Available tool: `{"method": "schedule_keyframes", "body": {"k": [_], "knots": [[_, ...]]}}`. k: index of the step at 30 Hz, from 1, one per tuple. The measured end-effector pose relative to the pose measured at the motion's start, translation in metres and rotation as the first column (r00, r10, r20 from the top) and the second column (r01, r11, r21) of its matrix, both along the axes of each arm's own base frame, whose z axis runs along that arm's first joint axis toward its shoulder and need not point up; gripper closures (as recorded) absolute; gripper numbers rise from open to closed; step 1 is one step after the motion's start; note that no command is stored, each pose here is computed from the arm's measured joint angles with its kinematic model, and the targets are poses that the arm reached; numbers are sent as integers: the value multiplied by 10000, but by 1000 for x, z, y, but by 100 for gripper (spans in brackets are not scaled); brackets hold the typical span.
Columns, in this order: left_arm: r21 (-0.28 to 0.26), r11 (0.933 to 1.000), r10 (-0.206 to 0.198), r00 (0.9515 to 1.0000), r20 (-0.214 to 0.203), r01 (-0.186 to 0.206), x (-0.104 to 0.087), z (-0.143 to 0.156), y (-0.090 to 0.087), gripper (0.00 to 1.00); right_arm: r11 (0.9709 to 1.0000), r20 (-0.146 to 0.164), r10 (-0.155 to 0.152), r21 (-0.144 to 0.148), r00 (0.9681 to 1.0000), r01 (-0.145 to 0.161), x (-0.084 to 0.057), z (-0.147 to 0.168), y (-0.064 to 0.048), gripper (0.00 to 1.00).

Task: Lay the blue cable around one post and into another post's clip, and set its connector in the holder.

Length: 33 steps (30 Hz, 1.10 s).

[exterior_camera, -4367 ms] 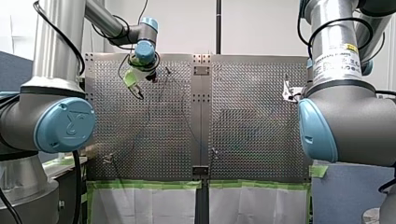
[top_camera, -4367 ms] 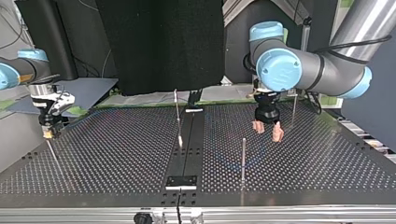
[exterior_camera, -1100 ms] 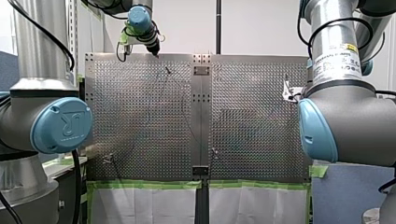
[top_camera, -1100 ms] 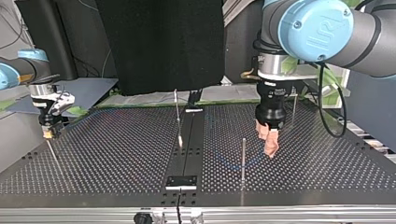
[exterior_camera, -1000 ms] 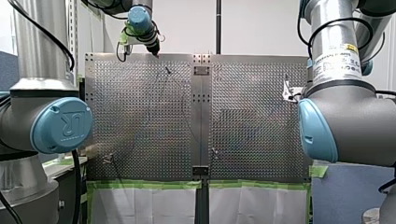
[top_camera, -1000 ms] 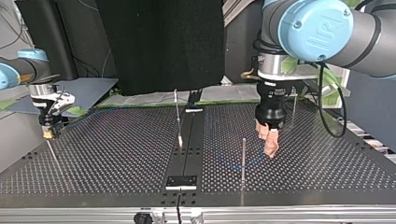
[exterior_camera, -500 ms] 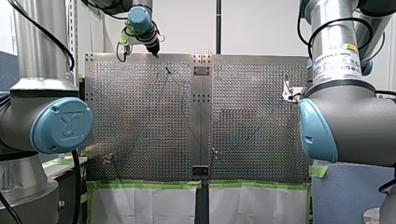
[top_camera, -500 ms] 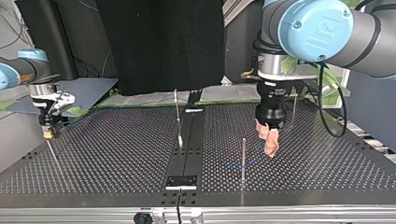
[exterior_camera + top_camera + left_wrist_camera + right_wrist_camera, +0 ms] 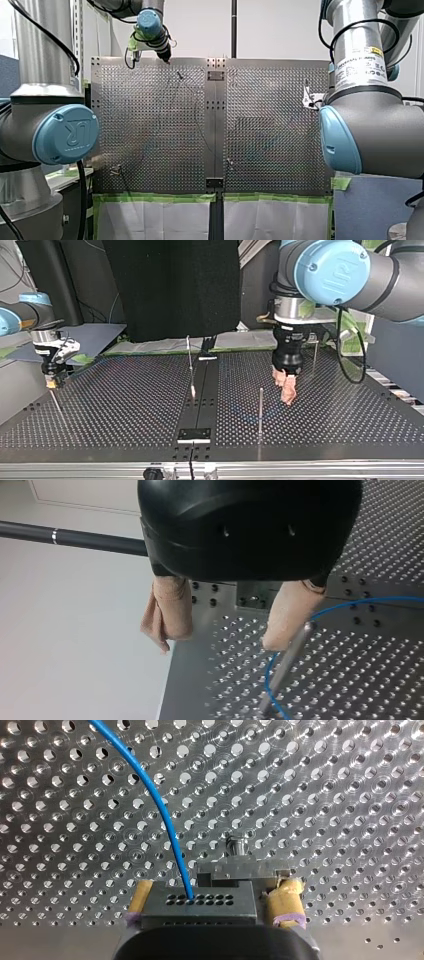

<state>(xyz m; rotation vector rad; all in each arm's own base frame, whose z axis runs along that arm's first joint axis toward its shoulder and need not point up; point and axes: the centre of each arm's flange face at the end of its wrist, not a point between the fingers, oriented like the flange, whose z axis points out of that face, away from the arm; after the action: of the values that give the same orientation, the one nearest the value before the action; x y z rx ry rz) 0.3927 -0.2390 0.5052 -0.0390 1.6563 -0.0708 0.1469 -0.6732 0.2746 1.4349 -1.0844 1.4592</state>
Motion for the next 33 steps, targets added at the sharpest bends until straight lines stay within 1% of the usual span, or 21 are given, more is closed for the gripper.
{"method": "schedule_keyframes", "body": {"k": [3,6,7,11,15,18,21,22,25,28,33], "knots": [[-68,9999,-116,9999,-10,116,-1,-11,-3,0,10000,0,1,1,10000,-1,0,0,0,0],[-278,9988,-404,9992,-21,403,-4,-22,-10,0,10000,0,0,1,10000,0,0,0,0,0],[-387,9977,-557,9984,-26,556,-6,-27,-13,0,10000,0,1,0,10000,-1,0,0,0,0],[-680,9931,-958,9954,-38,954,-12,-40,-24,0,10000,0,-1,0,10000,1,0,0,0,0],[-583,9897,-1315,9913,-92,1307,-16,-55,-33,0,10000,0,0,1,10000,0,0,0,0,0],[-352,9865,-1610,9866,-259,1601,-16,-73,-40,0,10000,0,1,0,10000,-1,0,0,0,0],[-68,9799,-1993,9787,-504,1992,-15,-95,-49,0,10000,0,1,-1,10000,-1,0,0,0,0],[52,9769,-2128,9752,-606,2135,-15,-104,-53,0,10000,0,1,-1,10000,-1,0,0,0,0],[356,9696,-2382,9673,-871,2420,-17,-127,-61,0,10000,0,0,0,10000,0,0,0,0,0],[502,9646,-2521,9612,-1123,2589,-18,-149,-67,0,10000,0,1,0,10000,-1,0,0,0,0],[562,9603,-2620,9525,-1556,2733,-21,-187,-73,0,10000,0,1,1,10000,-1,0,0,0,0]]}}
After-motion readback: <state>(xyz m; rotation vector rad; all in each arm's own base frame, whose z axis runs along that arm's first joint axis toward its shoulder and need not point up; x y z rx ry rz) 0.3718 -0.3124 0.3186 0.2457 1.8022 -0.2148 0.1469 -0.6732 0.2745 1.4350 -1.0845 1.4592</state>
